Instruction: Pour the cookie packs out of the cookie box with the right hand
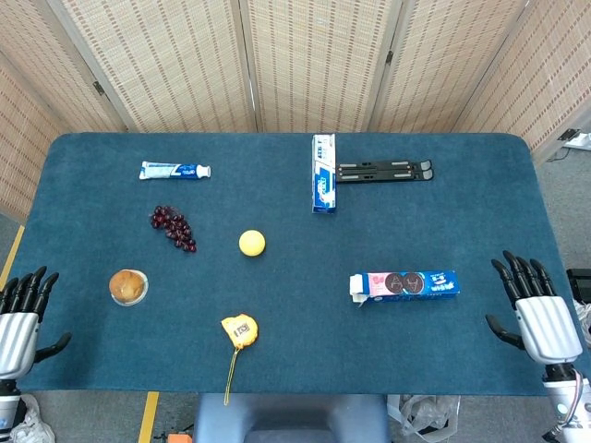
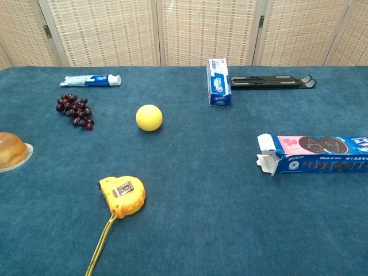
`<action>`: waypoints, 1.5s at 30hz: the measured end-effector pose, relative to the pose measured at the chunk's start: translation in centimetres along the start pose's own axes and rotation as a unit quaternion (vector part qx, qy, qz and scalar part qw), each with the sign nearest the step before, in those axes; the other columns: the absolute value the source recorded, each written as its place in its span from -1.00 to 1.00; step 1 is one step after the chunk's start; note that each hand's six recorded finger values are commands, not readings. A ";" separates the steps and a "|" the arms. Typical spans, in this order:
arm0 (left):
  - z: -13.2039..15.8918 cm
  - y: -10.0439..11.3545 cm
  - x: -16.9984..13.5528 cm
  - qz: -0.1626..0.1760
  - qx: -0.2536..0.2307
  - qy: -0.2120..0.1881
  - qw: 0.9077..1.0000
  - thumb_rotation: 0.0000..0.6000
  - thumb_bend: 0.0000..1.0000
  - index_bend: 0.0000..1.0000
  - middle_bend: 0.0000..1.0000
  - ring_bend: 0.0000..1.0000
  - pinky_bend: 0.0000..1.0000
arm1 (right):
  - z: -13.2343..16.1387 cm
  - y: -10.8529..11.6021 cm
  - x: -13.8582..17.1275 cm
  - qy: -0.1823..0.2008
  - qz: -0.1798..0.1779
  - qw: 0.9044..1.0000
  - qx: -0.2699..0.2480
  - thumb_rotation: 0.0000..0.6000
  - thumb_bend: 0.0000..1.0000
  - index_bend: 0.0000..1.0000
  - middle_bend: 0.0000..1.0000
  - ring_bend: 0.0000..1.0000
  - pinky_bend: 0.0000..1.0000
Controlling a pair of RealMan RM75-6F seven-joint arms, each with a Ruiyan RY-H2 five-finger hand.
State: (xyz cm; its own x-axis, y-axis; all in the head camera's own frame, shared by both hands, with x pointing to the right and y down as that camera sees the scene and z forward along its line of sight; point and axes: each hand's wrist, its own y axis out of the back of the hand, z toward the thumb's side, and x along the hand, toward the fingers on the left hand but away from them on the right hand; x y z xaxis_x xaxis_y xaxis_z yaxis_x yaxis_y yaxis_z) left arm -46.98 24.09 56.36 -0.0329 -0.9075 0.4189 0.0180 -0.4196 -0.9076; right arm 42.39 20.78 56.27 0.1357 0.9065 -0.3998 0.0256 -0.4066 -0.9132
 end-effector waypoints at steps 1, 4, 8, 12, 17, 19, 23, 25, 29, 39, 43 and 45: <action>-0.1 0.0 0.0 0.000 0.000 0.002 1.000 1.00 -0.58 -1.00 -1.00 -1.00 -1.00 | 0.0 0.0 -0.1 0.007 -0.002 1.000 -0.003 1.00 -0.34 -0.71 -1.00 -1.00 -1.00; -0.2 0.0 0.1 -0.001 -0.010 0.003 1.000 1.00 -0.58 -1.00 -1.00 -1.00 -1.00 | 0.0 -0.2 -0.6 0.023 -0.001 1.000 -0.013 1.00 -0.34 -0.57 -1.00 -1.00 -1.00; -0.3 0.0 0.2 -0.001 -0.013 0.005 1.000 1.00 -0.58 -1.00 -1.00 -1.00 -1.00 | -0.3 -0.4 -1.3 0.047 0.010 0.999 -0.018 1.00 -0.34 -0.40 -1.00 -1.00 -1.00; -0.4 -0.1 0.4 0.000 0.004 0.014 1.000 1.00 -0.58 -1.00 -1.00 -1.00 -1.00 | -1.1 -0.2 -2.3 0.069 0.016 0.997 -0.019 1.00 -0.34 -0.35 -1.00 -1.00 -1.00; -0.4 -0.4 0.6 -0.003 0.008 0.018 1.000 1.00 -0.58 -1.00 -1.00 -1.00 -1.00 | -1.6 -0.9 -3.2 0.088 0.050 0.994 -0.041 1.00 -0.34 -0.35 -1.00 -1.00 -1.00; -0.4 -0.5 0.6 -0.004 0.007 0.019 1.000 1.00 -0.58 -1.00 -1.00 -1.00 -1.00 | -1.9 -1.5 -3.6 0.086 0.070 0.993 -0.037 1.00 -0.34 -0.35 -1.00 -1.00 -1.00; -0.5 -0.6 0.7 -0.009 0.006 0.021 1.000 1.00 -0.58 -1.00 -1.00 -1.00 -1.00 | -2.6 -2.9 -4.4 0.075 0.102 0.992 -0.026 1.00 -0.34 -0.40 -1.00 -1.00 -1.00; -0.5 -0.6 0.7 -0.009 0.006 0.020 1.000 1.00 -0.58 -1.00 -1.00 -1.00 -1.00 | -2.9 -3.5 -4.7 0.068 0.116 0.991 -0.020 1.00 -0.34 -0.44 -1.00 -1.00 -1.00; -0.4 -0.7 0.7 -0.013 0.008 0.020 1.000 1.00 -0.58 -1.00 -1.00 -1.00 -1.00 | -3.4 -4.4 -5.3 0.057 0.137 0.989 -0.016 1.00 -0.34 -0.59 -1.00 -1.00 -1.00; -0.1 -0.7 0.6 -0.013 0.007 0.014 1.000 1.00 -0.58 -1.00 -1.00 -1.00 -1.00 | -3.2 -5.5 -6.9 0.052 0.173 0.984 0.008 1.00 -0.34 -0.64 -1.00 -1.00 -1.00; -0.2 -0.8 0.6 -0.016 0.006 0.014 1.000 1.00 -0.58 -1.00 -1.00 -1.00 -1.00 | -2.9 -6.5 -7.6 0.049 0.189 0.981 0.012 1.00 -0.34 -0.64 -1.00 -1.00 -1.00; -0.2 -0.8 0.6 -0.018 0.006 0.013 1.000 1.00 -0.58 -1.00 -1.00 -1.00 -1.00 | -2.8 -7.0 -8.0 0.047 0.194 0.980 0.013 1.00 -0.34 -0.64 -1.00 -1.00 -1.00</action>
State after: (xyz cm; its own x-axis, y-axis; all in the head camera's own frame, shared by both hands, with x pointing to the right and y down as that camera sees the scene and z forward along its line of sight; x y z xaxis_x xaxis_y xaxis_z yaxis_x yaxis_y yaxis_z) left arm -47.21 23.86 57.37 -0.0588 -0.8914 0.4495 0.0283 -0.4515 -0.8918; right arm 43.95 16.05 66.08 0.2198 0.6688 -0.7102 -0.0715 -0.7150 -0.6955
